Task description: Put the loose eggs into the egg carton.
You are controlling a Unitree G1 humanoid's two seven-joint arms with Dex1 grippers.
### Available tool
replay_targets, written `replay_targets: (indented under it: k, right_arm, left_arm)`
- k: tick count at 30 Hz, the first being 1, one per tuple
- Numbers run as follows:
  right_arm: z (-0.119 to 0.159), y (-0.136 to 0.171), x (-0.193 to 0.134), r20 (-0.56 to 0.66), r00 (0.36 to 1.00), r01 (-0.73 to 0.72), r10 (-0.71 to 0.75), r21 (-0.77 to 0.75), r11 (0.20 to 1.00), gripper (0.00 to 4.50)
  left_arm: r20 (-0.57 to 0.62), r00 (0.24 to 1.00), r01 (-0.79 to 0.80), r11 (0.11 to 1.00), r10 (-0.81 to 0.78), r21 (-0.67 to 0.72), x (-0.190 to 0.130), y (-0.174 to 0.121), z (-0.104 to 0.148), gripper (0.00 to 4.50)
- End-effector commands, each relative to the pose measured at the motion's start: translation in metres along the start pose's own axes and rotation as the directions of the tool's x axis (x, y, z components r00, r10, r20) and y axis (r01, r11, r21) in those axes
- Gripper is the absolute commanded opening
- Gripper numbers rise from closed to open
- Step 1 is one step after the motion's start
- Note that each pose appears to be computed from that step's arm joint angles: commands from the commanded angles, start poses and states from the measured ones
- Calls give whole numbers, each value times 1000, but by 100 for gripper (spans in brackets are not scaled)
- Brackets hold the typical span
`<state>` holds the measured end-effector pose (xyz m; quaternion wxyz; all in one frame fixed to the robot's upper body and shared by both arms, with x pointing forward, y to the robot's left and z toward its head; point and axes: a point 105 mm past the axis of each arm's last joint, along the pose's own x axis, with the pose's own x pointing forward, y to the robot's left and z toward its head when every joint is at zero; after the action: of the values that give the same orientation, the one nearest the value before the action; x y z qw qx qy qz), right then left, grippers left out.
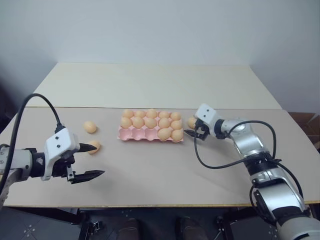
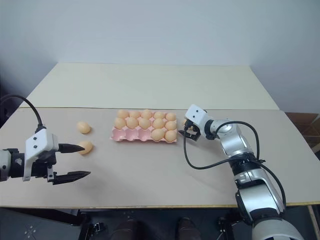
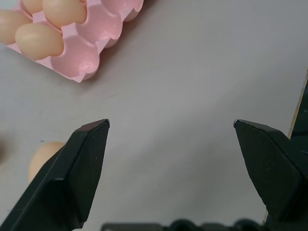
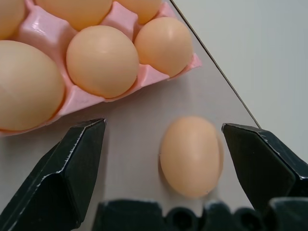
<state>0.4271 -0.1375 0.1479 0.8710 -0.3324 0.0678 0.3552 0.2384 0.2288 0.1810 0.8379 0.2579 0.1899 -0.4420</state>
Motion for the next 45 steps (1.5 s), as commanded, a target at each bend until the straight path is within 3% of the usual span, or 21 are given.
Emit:
replay_targets:
  k: [1,9,12,18,24,31,38,45]
  right_arm:
    - [9,-14,3,31,998,50,-49,-33,998,448]
    - [1,-18,13,1,998,56,-56,14,998,448]
    - [1,-18,14,3,999,45,-45,32,998,389]
    - [1,-21,14,-4,997,72,-72,5,997,195]
    - [3,-29,5,15,992,127,-126,-41,991,195]
    - [57,-28,-19,192,975,148,-112,-183,972,195]
    - [113,22,-21,323,943,13,84,-289,957,195]
    - [123,72,3,316,923,-116,220,-318,941,195]
  left_arm:
    - [2,1000,1,999,-1,32,0,-3,7,450]
    - [-1,1000,2,1000,-2,30,1,-4,6,450]
    - [0,1000,-1,1000,1,30,1,-4,6,450]
    - [0,1000,-6,1000,6,28,1,-4,5,450]
    - [2,1000,-10,1000,9,29,1,-3,4,450]
    - [-5,1000,-18,999,18,30,-2,1,3,450]
    - [-18,1000,-24,999,24,23,-5,5,-1,450]
    - [-31,999,-44,999,44,8,-9,3,-6,450]
